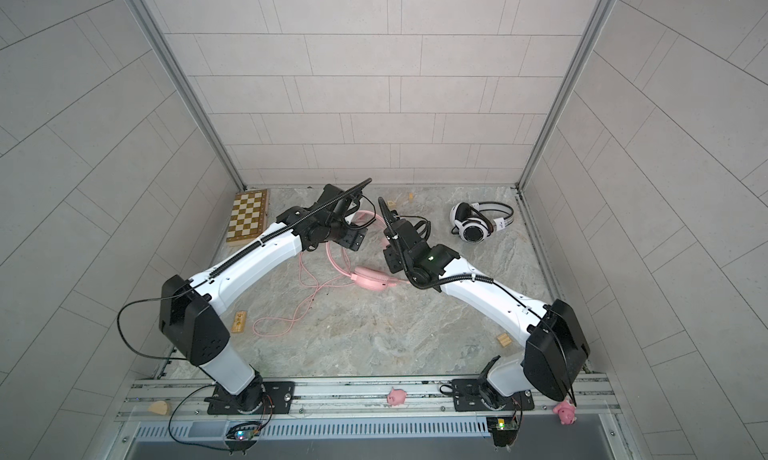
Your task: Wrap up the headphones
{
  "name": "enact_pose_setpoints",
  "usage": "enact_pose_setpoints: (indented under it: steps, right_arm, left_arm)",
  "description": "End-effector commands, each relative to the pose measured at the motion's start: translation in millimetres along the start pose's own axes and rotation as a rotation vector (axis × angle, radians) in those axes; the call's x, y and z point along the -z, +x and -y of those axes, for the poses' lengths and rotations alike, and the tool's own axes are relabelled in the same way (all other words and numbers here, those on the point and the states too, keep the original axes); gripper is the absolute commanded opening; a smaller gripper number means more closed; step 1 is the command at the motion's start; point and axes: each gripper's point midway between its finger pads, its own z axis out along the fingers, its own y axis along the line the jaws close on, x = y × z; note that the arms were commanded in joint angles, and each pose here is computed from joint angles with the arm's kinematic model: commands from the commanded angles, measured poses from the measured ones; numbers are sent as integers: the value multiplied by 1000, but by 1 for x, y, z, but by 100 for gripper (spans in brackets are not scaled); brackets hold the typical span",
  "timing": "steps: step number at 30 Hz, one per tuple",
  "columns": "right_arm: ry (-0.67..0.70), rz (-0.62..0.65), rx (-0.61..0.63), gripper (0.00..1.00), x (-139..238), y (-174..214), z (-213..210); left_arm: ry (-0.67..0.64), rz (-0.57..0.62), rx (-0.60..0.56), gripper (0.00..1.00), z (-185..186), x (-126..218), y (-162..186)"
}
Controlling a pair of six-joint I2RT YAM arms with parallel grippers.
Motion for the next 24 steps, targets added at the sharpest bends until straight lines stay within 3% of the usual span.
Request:
enact_pose_setpoints:
  steps: [1, 3, 8, 12, 15, 18, 24]
  right_arm:
    - [-33, 110, -27, 26, 18, -27, -2]
    - [-33, 115, -20, 26, 18, -28, -2]
    - [-32, 102, 6, 29, 16, -24, -2]
    - [-46, 111, 6, 33, 17, -24, -4]
    - [-58, 126, -1, 46, 22, -27, -5]
    - [-67, 146, -27, 65, 30, -31, -2]
    - [-57, 228, -142, 78, 52, -36, 28]
  left_arm:
    - [-31, -20, -25, 83, -3, 5, 0]
    - [-43, -14, -24, 76, -5, 7, -1]
    - [-42, 21, -8, 34, -6, 11, -4]
    - [-46, 9, -16, 25, -6, 9, -3]
    - [-59, 6, 5, 7, -9, 8, -3]
    - [-65, 1, 40, 1, -17, 7, -2]
    - [50, 51, 212, 0, -41, 14, -11]
